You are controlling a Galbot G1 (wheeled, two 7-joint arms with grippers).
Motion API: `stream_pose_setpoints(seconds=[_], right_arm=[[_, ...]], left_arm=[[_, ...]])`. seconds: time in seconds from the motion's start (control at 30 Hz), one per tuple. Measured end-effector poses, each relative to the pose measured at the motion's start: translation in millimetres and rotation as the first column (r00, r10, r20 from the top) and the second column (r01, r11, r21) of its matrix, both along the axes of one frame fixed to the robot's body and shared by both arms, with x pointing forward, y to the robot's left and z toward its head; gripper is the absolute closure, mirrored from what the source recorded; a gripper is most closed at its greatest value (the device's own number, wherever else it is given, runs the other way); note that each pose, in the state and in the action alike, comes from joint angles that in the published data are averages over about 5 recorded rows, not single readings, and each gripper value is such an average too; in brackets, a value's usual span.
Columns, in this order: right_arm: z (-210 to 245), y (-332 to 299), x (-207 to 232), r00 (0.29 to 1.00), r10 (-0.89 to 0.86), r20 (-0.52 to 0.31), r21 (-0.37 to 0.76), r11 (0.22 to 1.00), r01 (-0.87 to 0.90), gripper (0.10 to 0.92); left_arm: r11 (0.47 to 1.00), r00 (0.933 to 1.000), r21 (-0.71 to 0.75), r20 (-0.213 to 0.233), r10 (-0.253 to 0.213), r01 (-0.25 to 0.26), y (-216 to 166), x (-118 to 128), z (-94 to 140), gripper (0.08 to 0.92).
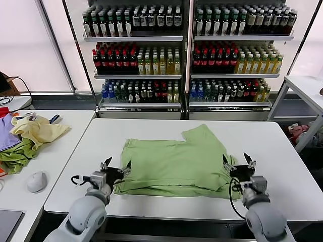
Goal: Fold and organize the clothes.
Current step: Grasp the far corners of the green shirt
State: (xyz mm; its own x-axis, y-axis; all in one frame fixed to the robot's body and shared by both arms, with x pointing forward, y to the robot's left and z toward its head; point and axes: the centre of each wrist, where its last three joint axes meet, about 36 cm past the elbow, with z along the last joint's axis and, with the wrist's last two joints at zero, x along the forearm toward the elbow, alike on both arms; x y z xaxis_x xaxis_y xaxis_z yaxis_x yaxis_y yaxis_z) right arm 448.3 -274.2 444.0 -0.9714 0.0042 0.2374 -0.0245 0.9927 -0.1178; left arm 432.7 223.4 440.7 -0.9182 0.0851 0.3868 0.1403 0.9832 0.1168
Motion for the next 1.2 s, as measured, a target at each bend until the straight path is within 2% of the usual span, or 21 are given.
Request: stream_pose_setpoints(seconds=[0.3,0.47,0.67,0.83,1.03,1.13,1.2], right_arm=[[-2.2,14.0,89.8,0.999,0.006,-0.038,0.011,1.0,-0.006,0.2],[-2.9,19.6,133.7,0.998,0.0,-0.063,0.003,1.0,0.0,0.2],[-8.4,23.2,176.2,0.994,-0.016,-0.108,-0.006,1.0,0.015,0.2],[-14.5,26.9,201.6,0.988,-0.024,-0.151,-0.005,1.0,0.023,0.2],[-28.4,31.2,218.6,0.976,-0.022,-0.217,0.01,1.0,0.025,0.2],[-34.4,31.6,223.5,0.969,-0.018,-0.246,0.026,0.999,0.025,0.221],[-37.3,31.4,226.0,0.965,-0.014,-0.262,0.041,0.999,0.026,0.264]], left_arm=[[1.0,0.9998,0.006,-0.007,0.021,-0.021,-16.1,79.3,-2.3,0.177],[0.999,0.9987,0.017,-0.036,0.036,-0.035,-25.2,118.0,-7.2,0.177],[0.998,0.995,0.025,-0.085,0.053,-0.052,-31.9,153.3,-16.2,0.177],[0.996,0.988,0.035,-0.13,0.083,-0.079,-33.2,173.9,-25.0,0.177],[0.993,0.9795,0.05,-0.169,0.11,-0.103,-31.0,183.4,-35.4,0.177],[0.993,0.9764,0.047,-0.181,0.117,-0.11,-28.6,185.4,-38.2,0.199],[0.993,0.9746,0.039,-0.19,0.118,-0.113,-26.8,186.0,-39.7,0.241]])
